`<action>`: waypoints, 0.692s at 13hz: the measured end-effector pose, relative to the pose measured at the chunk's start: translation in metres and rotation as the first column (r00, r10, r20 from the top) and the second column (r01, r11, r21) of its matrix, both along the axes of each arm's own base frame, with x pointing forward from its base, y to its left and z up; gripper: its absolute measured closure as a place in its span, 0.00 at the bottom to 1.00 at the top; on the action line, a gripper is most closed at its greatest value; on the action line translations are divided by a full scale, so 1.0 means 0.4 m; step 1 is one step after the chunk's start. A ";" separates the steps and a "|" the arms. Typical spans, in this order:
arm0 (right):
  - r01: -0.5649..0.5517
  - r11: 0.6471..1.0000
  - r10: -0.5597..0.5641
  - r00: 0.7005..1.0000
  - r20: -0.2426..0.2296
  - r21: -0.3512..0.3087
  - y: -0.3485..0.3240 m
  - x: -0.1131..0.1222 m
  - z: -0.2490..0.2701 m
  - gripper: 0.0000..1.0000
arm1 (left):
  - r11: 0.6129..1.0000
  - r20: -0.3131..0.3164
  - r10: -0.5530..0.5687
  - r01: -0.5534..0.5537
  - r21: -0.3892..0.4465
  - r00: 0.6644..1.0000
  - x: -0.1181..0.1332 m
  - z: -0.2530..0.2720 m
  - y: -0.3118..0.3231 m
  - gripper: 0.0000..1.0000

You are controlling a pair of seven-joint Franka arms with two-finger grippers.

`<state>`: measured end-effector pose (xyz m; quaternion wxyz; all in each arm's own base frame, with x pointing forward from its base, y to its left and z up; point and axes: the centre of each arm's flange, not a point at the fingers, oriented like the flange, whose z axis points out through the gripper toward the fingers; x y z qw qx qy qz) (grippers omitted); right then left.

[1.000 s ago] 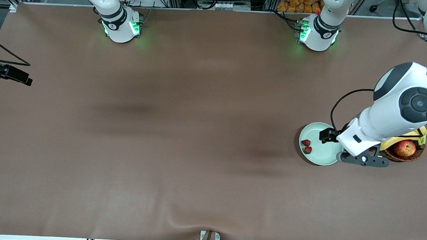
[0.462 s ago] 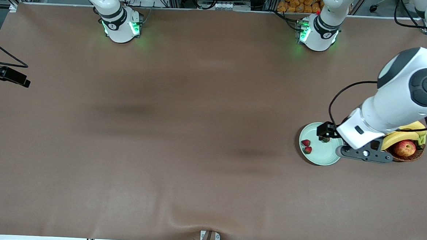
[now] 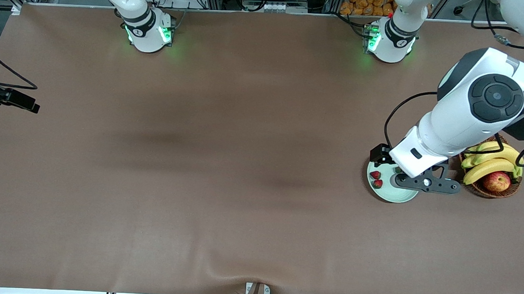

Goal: Collect all strawberries into plate

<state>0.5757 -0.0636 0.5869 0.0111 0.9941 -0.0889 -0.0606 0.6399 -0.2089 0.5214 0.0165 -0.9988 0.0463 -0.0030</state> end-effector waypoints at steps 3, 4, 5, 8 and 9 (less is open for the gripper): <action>0.000 1.000 0.000 1.000 0.000 0.000 0.000 0.000 0.000 0.00 | 0.998 -0.008 0.058 -0.058 0.019 0.998 -0.003 0.017 0.002 0.00; 0.000 1.000 0.000 1.000 0.000 0.000 0.000 0.000 0.000 0.00 | 0.996 -0.016 0.085 -0.084 0.014 0.996 -0.004 0.026 0.013 0.00; 0.000 1.000 0.000 1.000 0.000 0.000 0.000 0.000 0.000 0.00 | 0.994 -0.023 0.114 -0.114 0.006 0.993 -0.006 0.037 0.026 0.00; -0.001 1.000 0.001 1.000 0.002 0.000 0.001 -0.001 0.003 0.00 | 0.981 -0.022 0.194 -0.194 -0.009 0.981 -0.013 0.086 0.075 0.00; -0.001 1.000 0.001 1.000 -0.001 0.001 0.002 -0.003 0.005 0.00 | 0.981 -0.013 0.193 -0.193 -0.014 0.981 -0.018 0.110 0.095 0.00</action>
